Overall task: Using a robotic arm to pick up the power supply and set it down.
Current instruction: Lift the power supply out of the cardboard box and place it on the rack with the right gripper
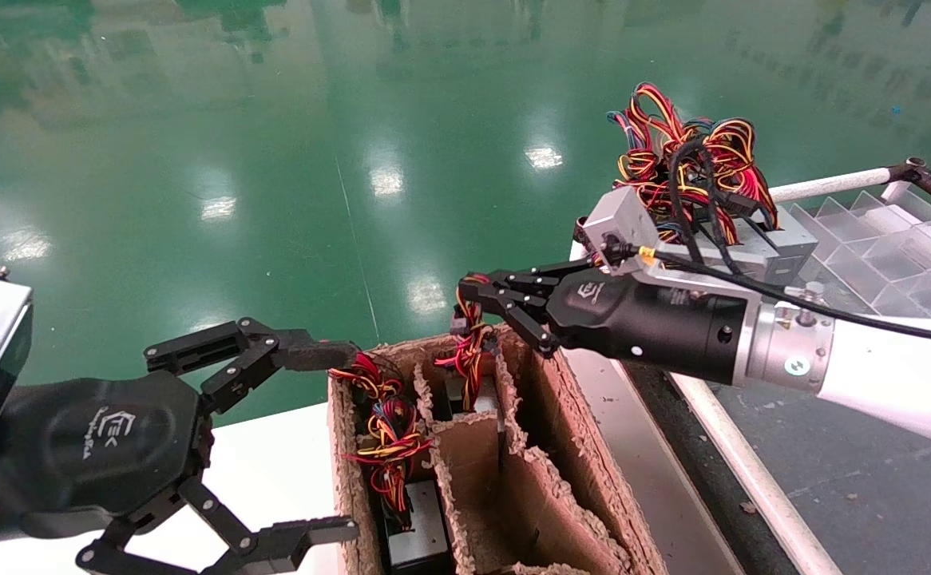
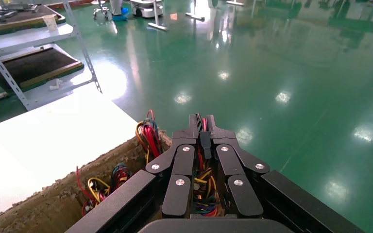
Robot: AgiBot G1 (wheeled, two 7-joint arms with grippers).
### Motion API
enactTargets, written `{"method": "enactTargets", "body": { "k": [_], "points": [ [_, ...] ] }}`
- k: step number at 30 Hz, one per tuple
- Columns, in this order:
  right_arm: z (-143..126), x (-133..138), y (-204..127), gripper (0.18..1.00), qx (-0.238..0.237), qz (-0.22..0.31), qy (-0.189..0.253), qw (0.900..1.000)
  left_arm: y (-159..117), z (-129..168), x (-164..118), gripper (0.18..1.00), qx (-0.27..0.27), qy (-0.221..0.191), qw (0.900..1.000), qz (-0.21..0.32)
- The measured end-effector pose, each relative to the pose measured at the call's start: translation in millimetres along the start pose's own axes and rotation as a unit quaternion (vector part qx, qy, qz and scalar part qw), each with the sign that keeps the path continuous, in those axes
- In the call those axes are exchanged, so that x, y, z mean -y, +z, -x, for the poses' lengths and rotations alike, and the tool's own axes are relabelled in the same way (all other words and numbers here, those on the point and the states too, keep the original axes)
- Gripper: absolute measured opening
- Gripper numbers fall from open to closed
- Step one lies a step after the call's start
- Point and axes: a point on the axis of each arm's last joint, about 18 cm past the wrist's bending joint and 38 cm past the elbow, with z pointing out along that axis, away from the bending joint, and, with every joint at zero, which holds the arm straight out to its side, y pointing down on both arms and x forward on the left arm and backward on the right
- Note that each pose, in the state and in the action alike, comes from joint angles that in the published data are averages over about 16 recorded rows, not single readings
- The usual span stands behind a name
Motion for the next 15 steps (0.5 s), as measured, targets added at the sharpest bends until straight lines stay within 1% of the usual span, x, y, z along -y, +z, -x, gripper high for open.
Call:
{"method": "enactTargets", "body": {
  "k": [7,15],
  "points": [
    [-4.1,21.5,-11.7,0.221,-0.002,-0.021,-0.01,1.0,0.0,0.0,0.0,1.001,0.0,0.0,1.0,0.0],
    [-8.8,52.8,-29.0,0.221,-0.006,-0.046,-0.024,0.999,0.0,0.0,0.0,1.001,0.0,0.0,1.0,0.0]
  ]
}}
